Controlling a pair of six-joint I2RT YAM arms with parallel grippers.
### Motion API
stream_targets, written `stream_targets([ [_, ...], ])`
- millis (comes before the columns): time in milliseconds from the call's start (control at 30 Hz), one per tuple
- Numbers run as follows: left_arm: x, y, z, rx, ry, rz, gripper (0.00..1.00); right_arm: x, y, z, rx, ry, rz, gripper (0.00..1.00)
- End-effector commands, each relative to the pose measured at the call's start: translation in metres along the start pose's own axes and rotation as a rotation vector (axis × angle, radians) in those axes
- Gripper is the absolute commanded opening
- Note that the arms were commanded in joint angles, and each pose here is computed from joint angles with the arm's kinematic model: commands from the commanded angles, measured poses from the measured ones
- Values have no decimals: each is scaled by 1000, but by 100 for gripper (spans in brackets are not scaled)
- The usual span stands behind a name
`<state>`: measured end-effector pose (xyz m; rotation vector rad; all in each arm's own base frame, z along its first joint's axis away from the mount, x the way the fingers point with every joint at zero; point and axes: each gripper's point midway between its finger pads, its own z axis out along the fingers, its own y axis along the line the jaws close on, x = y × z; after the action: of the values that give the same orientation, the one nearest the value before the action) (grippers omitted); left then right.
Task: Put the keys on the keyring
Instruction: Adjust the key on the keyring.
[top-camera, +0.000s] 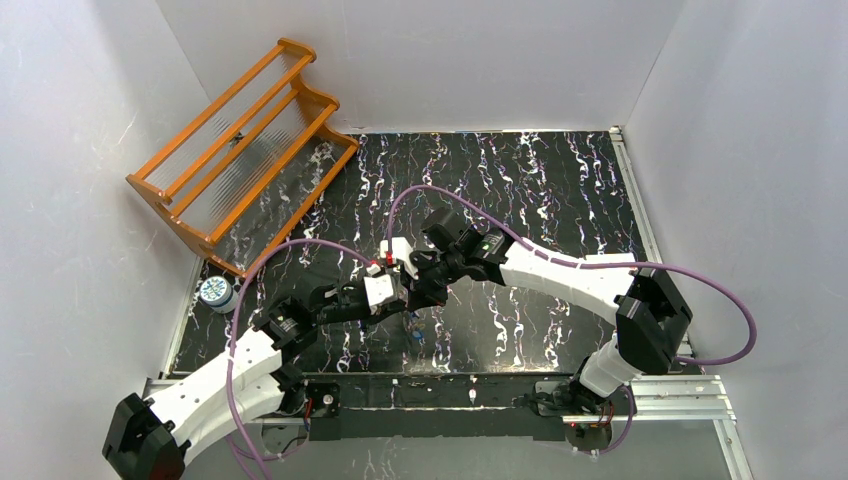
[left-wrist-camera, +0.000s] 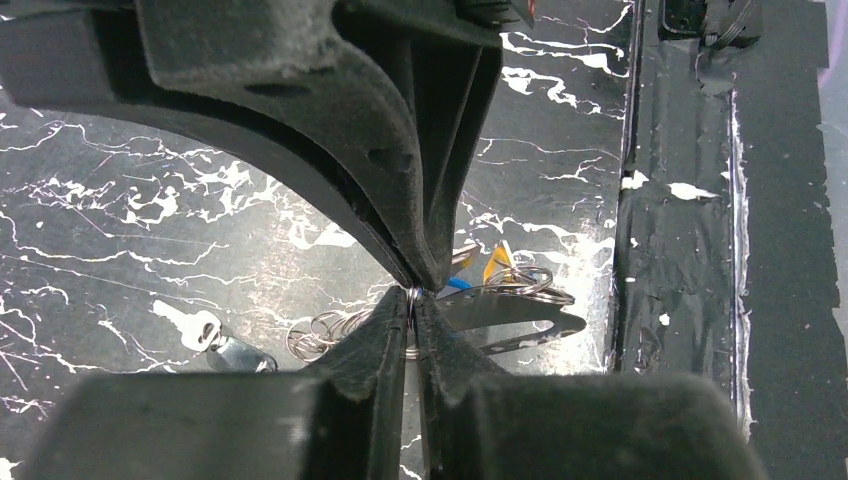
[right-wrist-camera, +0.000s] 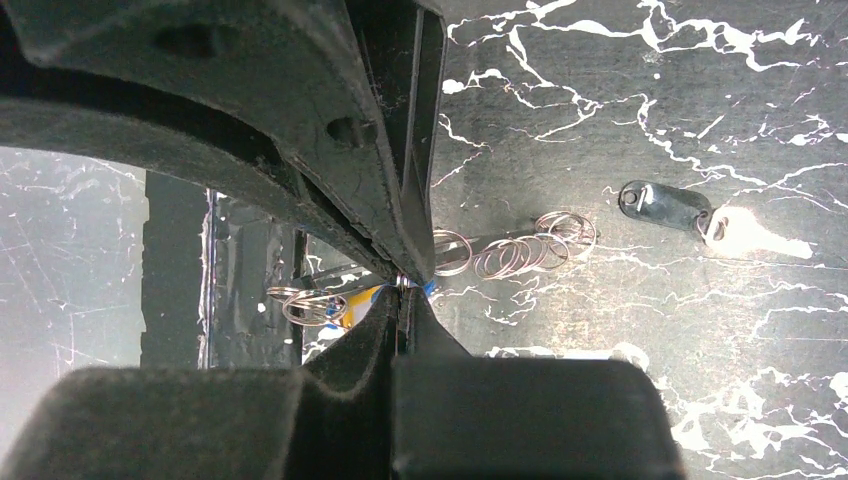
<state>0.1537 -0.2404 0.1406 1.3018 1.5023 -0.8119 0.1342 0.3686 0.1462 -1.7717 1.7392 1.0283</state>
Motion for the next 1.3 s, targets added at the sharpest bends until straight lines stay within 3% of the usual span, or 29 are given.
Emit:
stream_targets([
  [0,4,-6,3,32,-7,-1,0,-28,3,-7,-4,-72,-43,1],
  [400,10,-2,-4,4,43,19,0,-29,-4,-9,46,-89,-54,1],
  [433,9,-1,-4,-5,42,17,0,-29,-6,-10,60,-94,-51,5],
  [567,2,3,-7,-52,-2,5,0,-31,-12,-16,97,-135,-36,44],
  [667,-7,7,-9,-95,-66,-8,0,-31,-14,-22,98,-174,-17,53],
  [1033,-34,8,-19,-178,-337,-44,0,-39,7,-32,-31,-289,-34,49],
  [1267,-40,5,-22,-174,-372,-42,0,-40,12,-28,-83,-299,-27,44],
])
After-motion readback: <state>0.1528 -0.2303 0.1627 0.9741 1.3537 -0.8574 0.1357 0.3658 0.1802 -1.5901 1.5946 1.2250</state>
